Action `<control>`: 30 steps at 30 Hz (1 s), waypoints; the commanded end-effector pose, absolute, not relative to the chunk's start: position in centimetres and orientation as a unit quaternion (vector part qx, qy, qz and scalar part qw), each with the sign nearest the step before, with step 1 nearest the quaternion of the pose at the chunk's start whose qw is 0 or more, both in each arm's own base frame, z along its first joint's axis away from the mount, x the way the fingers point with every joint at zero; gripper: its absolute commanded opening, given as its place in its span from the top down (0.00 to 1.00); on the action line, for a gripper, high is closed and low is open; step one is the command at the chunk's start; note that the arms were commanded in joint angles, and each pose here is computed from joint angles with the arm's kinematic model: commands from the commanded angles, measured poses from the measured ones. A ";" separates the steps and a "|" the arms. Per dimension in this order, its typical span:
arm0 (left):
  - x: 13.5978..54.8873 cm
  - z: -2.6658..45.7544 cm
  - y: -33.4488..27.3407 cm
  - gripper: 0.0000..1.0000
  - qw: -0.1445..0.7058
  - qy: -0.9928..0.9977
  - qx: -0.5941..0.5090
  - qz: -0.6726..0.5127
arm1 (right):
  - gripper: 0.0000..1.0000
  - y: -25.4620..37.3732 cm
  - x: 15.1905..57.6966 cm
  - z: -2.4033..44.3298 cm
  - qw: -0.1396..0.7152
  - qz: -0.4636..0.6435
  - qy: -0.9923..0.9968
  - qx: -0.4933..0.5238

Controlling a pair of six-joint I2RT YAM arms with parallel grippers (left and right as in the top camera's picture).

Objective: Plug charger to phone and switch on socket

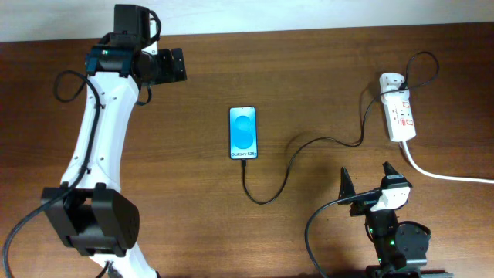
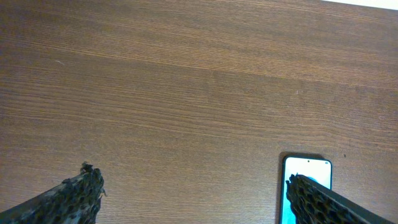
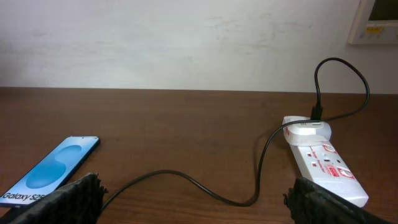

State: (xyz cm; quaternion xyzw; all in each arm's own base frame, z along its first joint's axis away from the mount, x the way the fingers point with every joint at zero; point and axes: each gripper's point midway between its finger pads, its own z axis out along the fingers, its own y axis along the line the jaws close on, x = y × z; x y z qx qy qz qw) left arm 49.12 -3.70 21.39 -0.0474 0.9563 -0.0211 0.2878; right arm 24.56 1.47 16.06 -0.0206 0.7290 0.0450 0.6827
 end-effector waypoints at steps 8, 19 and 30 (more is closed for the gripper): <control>40.0 24.4 -1.6 0.01 0.272 0.961 -0.052 0.016 | 0.02 1.2 24.6 15.8 0.681 0.043 0.731 -0.012; 28.4 18.3 -0.9 0.01 0.273 0.961 -0.050 0.010 | 0.02 1.2 24.6 15.8 0.681 0.043 0.731 -0.012; 30.1 19.5 -6.0 0.01 0.562 0.813 0.132 -0.080 | 0.01 1.2 24.6 15.8 0.681 0.043 0.731 -0.012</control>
